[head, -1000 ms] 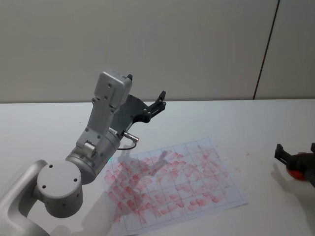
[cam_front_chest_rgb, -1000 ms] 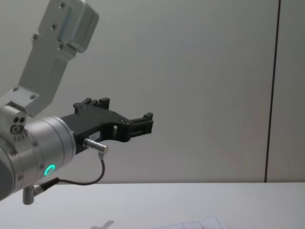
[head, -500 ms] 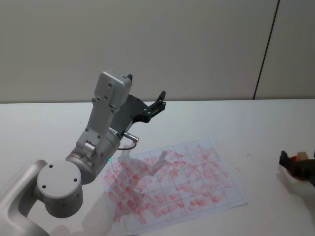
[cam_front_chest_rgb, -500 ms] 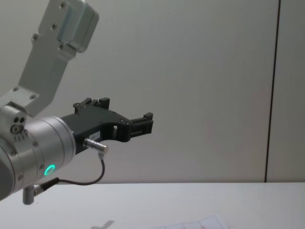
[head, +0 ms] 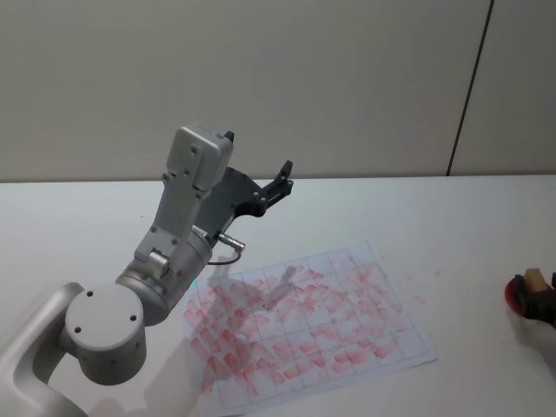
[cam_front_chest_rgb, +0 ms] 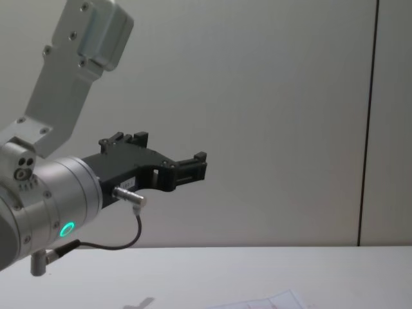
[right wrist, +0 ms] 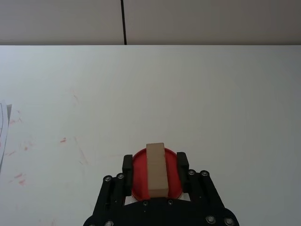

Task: Use the one hand to pick up the stamp and affix it onto the A4 paper.

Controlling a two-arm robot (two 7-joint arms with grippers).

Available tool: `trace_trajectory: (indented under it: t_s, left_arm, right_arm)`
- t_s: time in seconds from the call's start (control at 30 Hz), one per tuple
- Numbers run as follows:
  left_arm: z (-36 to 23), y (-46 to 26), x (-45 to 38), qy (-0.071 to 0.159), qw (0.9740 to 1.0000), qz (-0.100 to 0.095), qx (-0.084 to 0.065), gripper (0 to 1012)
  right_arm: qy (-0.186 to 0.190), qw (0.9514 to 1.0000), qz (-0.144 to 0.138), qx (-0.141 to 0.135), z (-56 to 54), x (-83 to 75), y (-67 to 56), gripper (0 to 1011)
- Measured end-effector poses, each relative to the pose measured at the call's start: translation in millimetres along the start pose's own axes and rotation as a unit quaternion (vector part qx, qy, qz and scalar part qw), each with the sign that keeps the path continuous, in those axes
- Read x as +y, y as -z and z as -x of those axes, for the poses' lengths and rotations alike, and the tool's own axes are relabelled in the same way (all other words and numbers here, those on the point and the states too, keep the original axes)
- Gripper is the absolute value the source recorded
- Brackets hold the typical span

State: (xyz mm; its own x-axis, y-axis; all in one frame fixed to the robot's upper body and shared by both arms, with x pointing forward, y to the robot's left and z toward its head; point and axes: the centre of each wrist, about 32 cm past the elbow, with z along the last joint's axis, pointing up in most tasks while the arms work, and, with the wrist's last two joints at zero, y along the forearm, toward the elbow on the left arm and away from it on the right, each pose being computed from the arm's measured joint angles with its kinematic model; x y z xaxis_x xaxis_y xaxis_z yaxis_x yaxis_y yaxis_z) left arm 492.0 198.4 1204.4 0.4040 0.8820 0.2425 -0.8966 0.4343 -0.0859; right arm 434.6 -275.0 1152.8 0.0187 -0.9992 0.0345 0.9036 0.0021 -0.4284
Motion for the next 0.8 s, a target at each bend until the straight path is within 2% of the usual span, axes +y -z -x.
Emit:
trace_trajectory:
  t_s: [0.13, 0.27, 0.3, 0.33, 0.4, 0.8]
  left_arm:
    - [0.0, 0.0, 0.0, 0.000, 1.0000, 0.000, 0.000, 1001]
    - [0.0, 0.0, 0.0, 0.000, 1.0000, 0.000, 0.000, 1001]
    - [0.0, 0.0, 0.0, 0.000, 1.0000, 0.000, 0.000, 1001]
    - [0.0, 0.0, 0.0, 0.000, 1.0000, 0.000, 0.000, 1001]
    - [0.0, 0.0, 0.0, 0.000, 1.0000, 0.000, 0.000, 1001]
    - [0.0, 0.0, 0.0, 0.000, 1.0000, 0.000, 0.000, 1001]
  right_arm:
    - [0.002, 1.0000, 0.004, -0.004, 0.1, 0.1, 0.0, 426]
    - [0.004, 0.9999, 0.007, -0.008, 0.4, 0.2, 0.0, 344]
    - [0.004, 0.9999, 0.008, -0.008, 0.5, 0.3, 0.0, 286]
    - [0.004, 0.9999, 0.008, -0.009, 0.6, 0.3, 0.0, 286]
    - [0.005, 0.9999, 0.008, -0.010, 0.6, 0.3, 0.0, 218]
    - [0.009, 0.9998, 0.013, -0.010, 0.0, 0.8, 1.3, 214]
